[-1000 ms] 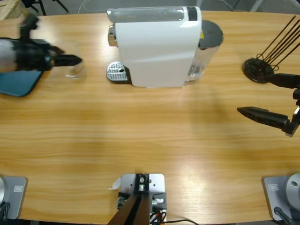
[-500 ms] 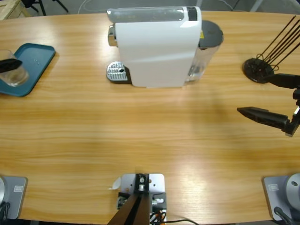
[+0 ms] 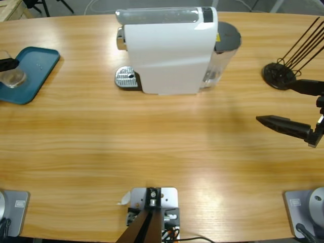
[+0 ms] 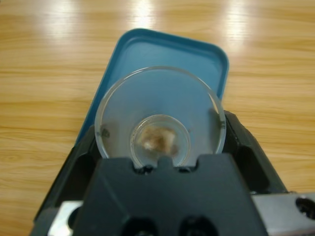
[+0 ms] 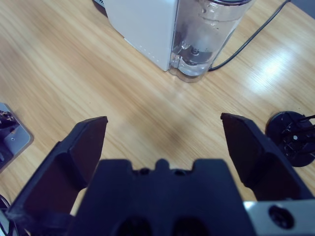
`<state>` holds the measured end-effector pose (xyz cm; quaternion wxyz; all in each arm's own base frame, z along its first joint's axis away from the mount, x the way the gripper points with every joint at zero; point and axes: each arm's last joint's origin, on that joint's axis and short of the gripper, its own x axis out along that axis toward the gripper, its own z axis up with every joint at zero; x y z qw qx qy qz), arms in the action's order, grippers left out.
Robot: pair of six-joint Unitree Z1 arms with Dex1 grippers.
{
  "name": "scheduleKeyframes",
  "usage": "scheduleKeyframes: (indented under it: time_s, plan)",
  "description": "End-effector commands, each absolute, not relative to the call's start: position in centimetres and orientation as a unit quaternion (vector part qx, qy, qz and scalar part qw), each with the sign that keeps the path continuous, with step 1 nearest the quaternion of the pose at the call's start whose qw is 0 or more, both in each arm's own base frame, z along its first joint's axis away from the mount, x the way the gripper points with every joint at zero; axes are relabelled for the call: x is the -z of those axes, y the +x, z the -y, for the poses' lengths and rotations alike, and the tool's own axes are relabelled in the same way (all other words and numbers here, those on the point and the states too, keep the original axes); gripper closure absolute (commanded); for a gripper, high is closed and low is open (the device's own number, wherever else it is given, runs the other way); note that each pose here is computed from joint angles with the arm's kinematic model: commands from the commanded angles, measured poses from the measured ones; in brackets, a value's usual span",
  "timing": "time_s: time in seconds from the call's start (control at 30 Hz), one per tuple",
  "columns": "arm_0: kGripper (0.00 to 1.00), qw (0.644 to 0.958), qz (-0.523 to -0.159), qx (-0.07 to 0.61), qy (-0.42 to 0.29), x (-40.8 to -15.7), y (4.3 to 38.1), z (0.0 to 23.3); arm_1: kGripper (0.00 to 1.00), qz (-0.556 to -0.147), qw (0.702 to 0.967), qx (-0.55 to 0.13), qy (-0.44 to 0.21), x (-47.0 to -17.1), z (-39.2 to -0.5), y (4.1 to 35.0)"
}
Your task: Pour coffee
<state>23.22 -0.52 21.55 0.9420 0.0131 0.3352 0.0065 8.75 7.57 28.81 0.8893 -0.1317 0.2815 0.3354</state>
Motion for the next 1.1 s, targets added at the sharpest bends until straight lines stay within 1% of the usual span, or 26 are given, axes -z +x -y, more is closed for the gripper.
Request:
scheduleKeyframes:
  time_s: [0.03,0.13,0.2,0.23,0.27,0.3,0.33,0.4,0.47,0.57,0.63,0.67,0.73,0.77,0.83,0.93,1.0,1.03,1.1]
  plan:
    - [0.515,0.928,-0.371,-0.024,0.003,-18.6,24.4,-0.2,0.000,-0.292,0.885,-0.337,-0.133,-28.0,-7.4,8.4]
    - [0.515,0.923,-0.384,-0.027,0.001,-17.6,24.9,-0.4,0.000,-0.292,0.885,-0.337,-0.133,-28.0,-7.4,8.4]
    - [0.501,0.922,-0.387,-0.027,0.002,-17.5,24.9,-0.4,0.000,-0.293,0.885,-0.337,-0.133,-28.0,-7.4,8.4]
    - [0.409,0.921,-0.389,-0.027,0.001,-17.4,24.9,-0.4,0.000,-0.293,0.885,-0.337,-0.133,-28.0,-7.4,8.4]
    - [0.181,0.921,-0.389,-0.029,-0.001,-17.3,25.0,-0.5,0.000,-0.293,0.885,-0.336,-0.133,-28.0,-7.4,8.4]
    - [0.057,0.921,-0.388,-0.033,-0.007,-17.2,25.1,-0.6,0.000,-0.292,0.886,-0.336,-0.133,-28.0,-7.4,8.4]
    - [0.016,0.920,-0.390,-0.038,-0.016,-17.0,25.2,-0.7,0.000,-0.292,0.886,-0.336,-0.133,-28.0,-7.4,8.3]
    - [0.004,0.919,-0.391,-0.039,-0.017,-16.7,25.3,-0.7,0.000,-0.290,0.886,-0.336,-0.133,-28.1,-7.3,8.3]
    - [0.004,0.921,-0.387,-0.039,-0.017,-17.0,25.0,-0.7,0.000,-0.291,0.886,-0.336,-0.133,-28.1,-7.3,8.3]
    - [0.004,0.927,-0.371,-0.047,-0.028,-17.9,23.9,-1.0,0.000,-0.292,0.885,-0.336,-0.133,-28.0,-7.4,8.3]
    - [0.004,0.934,-0.353,-0.046,-0.024,-18.8,23.3,-0.9,0.000,-0.291,0.886,-0.336,-0.133,-28.1,-7.3,8.3]
    - [0.004,0.939,-0.339,-0.045,-0.025,-19.5,22.8,-0.9,0.000,-0.291,0.886,-0.336,-0.133,-28.0,-7.3,8.3]
    - [0.004,0.953,-0.301,-0.039,-0.027,-21.6,21.2,-0.8,0.000,-0.293,0.885,-0.336,-0.133,-28.0,-7.3,8.3]
    - [0.004,0.956,-0.290,-0.039,-0.026,-22.6,20.5,-0.8,0.000,-0.293,0.885,-0.336,-0.134,-28.0,-7.4,8.3]
    - [0.004,0.957,-0.288,-0.035,-0.022,-24.6,19.4,-0.8,0.000,-0.294,0.885,-0.336,-0.133,-28.0,-7.4,8.4]
    - [0.004,0.958,-0.287,0.001,-0.003,-28.0,18.1,0.2,0.000,-0.295,0.885,-0.335,-0.134,-27.9,-7.4,8.4]
    - [0.004,0.960,-0.278,0.037,0.009,-30.4,17.1,1.4,0.000,-0.296,0.884,-0.335,-0.134,-27.9,-7.5,8.5]
    - [0.007,0.960,-0.269,0.070,0.017,-31.6,16.2,2.3,0.000,-0.297,0.884,-0.336,-0.134,-27.9,-7.6,8.6]
    - [0.009,0.959,-0.243,0.144,0.025,-32.7,14.3,4.0,0.000,-0.298,0.883,-0.337,-0.134,-27.8,-7.7,8.7]
